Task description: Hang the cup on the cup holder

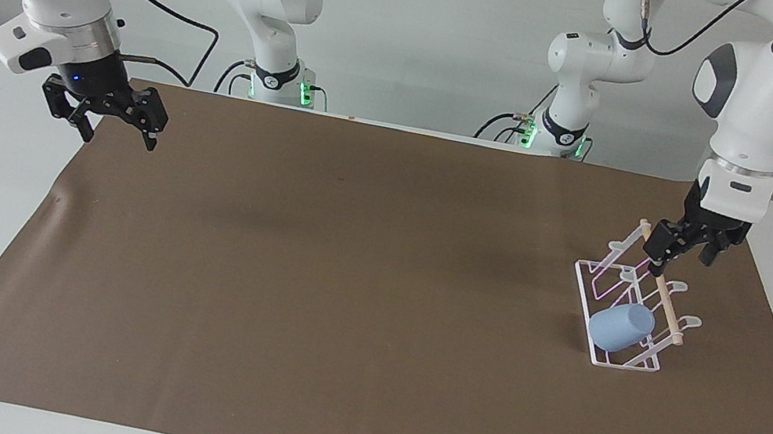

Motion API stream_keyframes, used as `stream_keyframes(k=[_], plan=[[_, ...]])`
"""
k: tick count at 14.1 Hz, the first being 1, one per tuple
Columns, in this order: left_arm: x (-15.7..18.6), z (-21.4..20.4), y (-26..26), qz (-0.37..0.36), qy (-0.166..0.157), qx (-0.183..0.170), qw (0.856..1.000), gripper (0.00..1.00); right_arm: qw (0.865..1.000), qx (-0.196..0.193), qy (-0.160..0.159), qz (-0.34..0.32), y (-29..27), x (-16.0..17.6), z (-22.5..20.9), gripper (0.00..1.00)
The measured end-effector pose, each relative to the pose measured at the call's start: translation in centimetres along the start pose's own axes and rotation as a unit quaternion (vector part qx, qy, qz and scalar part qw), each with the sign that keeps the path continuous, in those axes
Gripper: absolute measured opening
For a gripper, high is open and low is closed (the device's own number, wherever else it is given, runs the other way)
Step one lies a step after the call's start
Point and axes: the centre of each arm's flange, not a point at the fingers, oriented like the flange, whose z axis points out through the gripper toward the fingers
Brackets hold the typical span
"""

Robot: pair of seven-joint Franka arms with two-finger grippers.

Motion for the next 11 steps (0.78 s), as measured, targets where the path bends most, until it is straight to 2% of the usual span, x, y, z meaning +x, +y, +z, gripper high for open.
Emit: stream_keyframes(k=[3,8,11], plan=[[-0.5,-1.5,-0.5,0.037,-0.036,0.007,0.999,1.00,1.000,0.000,0.000,0.000,0.0,0.0,0.0,1.00],[-1.2,-2.9,-2.7,0.116,-0.097,0.007,0.988,1.00,1.000,0.000,0.000,0.000,0.0,0.0,0.0,1.00],[-1.9,-4.7,-2.9,0.132,-0.100,-0.010,0.986,1.00,1.000,0.000,0.000,0.000,0.0,0.0,0.0,1.00]])
